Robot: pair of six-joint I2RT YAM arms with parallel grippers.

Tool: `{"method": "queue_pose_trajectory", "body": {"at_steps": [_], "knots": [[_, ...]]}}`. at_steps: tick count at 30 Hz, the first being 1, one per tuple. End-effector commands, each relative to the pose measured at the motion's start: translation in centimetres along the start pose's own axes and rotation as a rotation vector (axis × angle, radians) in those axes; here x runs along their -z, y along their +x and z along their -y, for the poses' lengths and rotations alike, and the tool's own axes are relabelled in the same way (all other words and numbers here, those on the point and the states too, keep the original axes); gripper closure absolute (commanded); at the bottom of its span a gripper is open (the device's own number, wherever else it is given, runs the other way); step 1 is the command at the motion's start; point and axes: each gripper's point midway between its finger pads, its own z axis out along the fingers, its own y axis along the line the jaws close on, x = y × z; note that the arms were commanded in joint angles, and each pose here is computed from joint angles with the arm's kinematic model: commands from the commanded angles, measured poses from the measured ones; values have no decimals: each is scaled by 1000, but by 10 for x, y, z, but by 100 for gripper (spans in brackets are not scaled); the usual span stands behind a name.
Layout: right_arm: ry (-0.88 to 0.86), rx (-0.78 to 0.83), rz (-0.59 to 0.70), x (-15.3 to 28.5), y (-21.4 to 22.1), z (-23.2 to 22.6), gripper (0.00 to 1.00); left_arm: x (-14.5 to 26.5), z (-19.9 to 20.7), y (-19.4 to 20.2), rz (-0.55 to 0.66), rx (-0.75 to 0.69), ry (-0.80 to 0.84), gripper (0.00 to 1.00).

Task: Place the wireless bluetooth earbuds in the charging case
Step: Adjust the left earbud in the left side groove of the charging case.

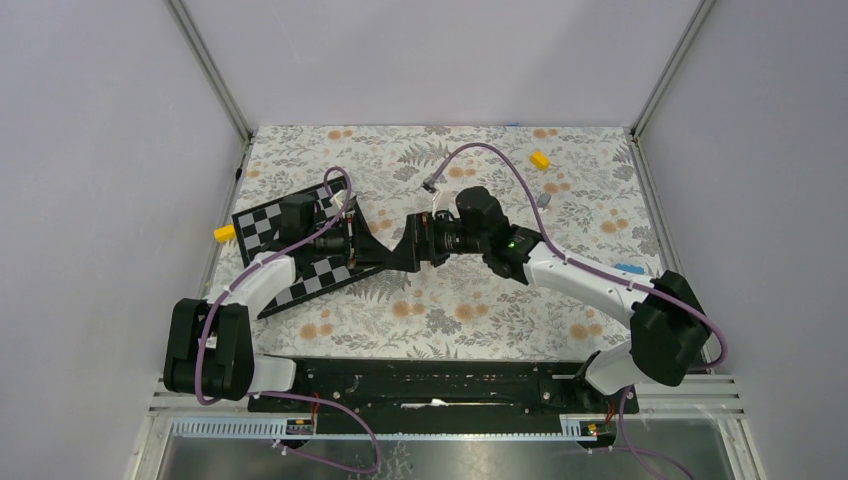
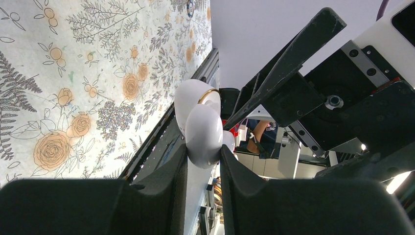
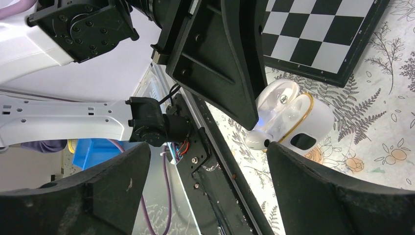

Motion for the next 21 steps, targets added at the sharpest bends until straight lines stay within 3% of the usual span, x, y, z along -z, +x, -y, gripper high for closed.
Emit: {"method": "queue_pose_trajectory", "body": {"at_steps": [1,9,14,21], "knots": [[-10,59,55,-2,-21,-12,4,3,18,-5,5,-88,39,100],[8,86,128,20,-27,-20,3,3,21,-6,5,-93,42,100],[-11,43,41,23,-6,-21,4,3,21,-8,8,-92,40,100],[312,87,91,35,0,19,33,3,19,-8,11,-88,34,100]]}}
